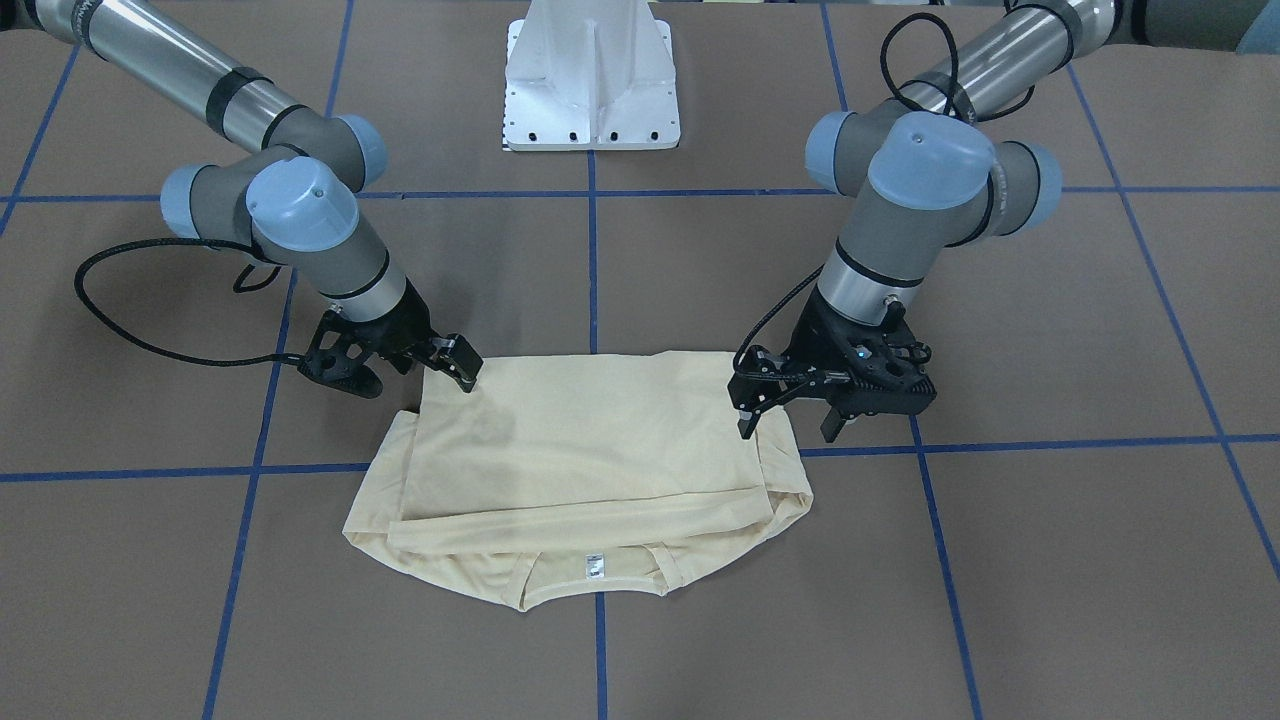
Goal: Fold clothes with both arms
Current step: 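Move the right gripper down to the folded edge nearest the robot and grasp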
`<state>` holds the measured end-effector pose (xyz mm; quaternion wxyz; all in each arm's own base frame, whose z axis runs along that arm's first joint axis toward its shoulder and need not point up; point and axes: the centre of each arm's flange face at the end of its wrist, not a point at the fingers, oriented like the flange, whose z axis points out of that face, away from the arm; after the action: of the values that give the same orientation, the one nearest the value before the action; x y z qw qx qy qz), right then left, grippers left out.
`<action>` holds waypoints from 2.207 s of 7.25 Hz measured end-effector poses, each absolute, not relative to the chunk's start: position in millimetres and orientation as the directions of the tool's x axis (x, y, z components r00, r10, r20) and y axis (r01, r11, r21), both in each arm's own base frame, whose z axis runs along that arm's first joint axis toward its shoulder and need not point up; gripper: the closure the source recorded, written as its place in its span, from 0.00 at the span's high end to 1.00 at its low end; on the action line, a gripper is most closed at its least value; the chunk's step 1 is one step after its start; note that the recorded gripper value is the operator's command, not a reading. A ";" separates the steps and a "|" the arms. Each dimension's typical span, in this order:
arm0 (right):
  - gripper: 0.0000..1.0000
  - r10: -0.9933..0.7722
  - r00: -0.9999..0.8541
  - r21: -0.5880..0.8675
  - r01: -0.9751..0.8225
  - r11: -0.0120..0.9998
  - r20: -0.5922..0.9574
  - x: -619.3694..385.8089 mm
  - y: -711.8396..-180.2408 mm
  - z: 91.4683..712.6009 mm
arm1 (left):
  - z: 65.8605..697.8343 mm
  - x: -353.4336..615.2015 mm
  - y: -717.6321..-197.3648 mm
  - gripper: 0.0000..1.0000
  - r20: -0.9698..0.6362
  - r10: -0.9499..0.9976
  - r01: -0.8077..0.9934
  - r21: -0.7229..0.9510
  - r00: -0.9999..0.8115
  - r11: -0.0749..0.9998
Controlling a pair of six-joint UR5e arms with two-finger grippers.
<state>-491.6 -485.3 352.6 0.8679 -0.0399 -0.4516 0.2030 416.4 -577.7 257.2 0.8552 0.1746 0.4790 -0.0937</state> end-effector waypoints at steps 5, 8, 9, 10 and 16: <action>0.00 0.394 0.520 -0.250 -0.326 0.912 0.758 -494.2 -483.7 351.7 | 259.1 416.7 -577.9 1.00 -0.851 0.005 0.327 0.208 0.525 0.922; 0.00 0.381 0.520 -0.248 -0.307 0.919 0.765 -494.6 -479.8 348.1 | 261.4 416.6 -578.1 1.00 -0.849 0.003 0.328 0.207 0.528 0.922; 0.00 0.366 0.515 -0.243 -0.291 0.925 0.776 -495.8 -471.0 340.9 | 261.4 416.4 -577.9 1.00 -0.849 0.003 0.329 0.207 0.528 0.921; 0.00 0.346 0.510 -0.237 -0.267 0.934 0.788 -499.3 -456.1 328.4 | 261.2 416.3 -577.9 1.00 -0.849 0.003 0.329 0.208 0.528 0.921; 0.04 0.306 0.552 -0.254 -0.171 0.952 0.776 -509.2 -388.4 280.6 | 263.0 415.2 -577.8 1.00 -0.848 0.001 0.329 0.207 0.530 0.921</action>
<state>-509.2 -388.4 280.6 0.8778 -0.0742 -0.4533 0.1360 415.2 -577.8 263.0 0.8572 0.1737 0.4753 -0.0959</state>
